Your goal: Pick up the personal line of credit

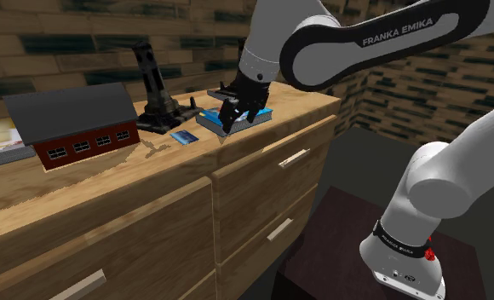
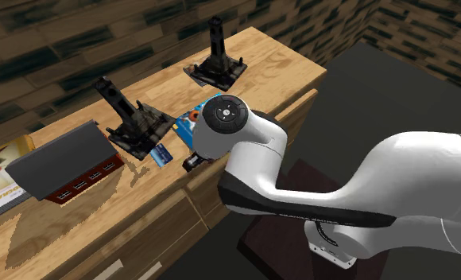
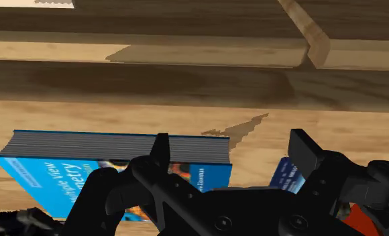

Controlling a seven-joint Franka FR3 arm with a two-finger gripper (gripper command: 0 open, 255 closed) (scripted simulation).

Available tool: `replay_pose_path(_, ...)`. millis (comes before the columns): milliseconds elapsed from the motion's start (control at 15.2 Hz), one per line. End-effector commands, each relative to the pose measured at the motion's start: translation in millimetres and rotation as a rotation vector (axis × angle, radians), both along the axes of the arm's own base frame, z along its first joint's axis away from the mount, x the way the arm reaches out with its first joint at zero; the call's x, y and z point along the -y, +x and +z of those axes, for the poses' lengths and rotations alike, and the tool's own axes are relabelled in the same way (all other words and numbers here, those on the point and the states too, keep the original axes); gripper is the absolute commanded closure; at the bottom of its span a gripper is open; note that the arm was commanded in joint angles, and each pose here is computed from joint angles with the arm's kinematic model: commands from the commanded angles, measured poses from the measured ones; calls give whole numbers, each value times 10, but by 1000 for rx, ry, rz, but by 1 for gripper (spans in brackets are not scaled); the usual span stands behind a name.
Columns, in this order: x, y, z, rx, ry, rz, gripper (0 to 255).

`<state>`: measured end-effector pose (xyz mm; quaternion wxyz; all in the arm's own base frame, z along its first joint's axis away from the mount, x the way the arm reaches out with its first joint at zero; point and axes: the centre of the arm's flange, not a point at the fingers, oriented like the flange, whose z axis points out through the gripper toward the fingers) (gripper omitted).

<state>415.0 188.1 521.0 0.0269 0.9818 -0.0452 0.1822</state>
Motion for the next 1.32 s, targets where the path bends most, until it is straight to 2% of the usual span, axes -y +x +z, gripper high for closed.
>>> replay_pose_path(0,-176,109,-62,47,5,-7,0)
replay_pose_path(528,-873,655,-231,221,14,-35,0)
replay_pose_path(1122,-873,655,-631,221,14,-35,0)
replay_pose_path(1188,-872,648,-624,221,14,-35,255)
replay_pose_path(1254,-872,649,-623,221,14,-35,255)
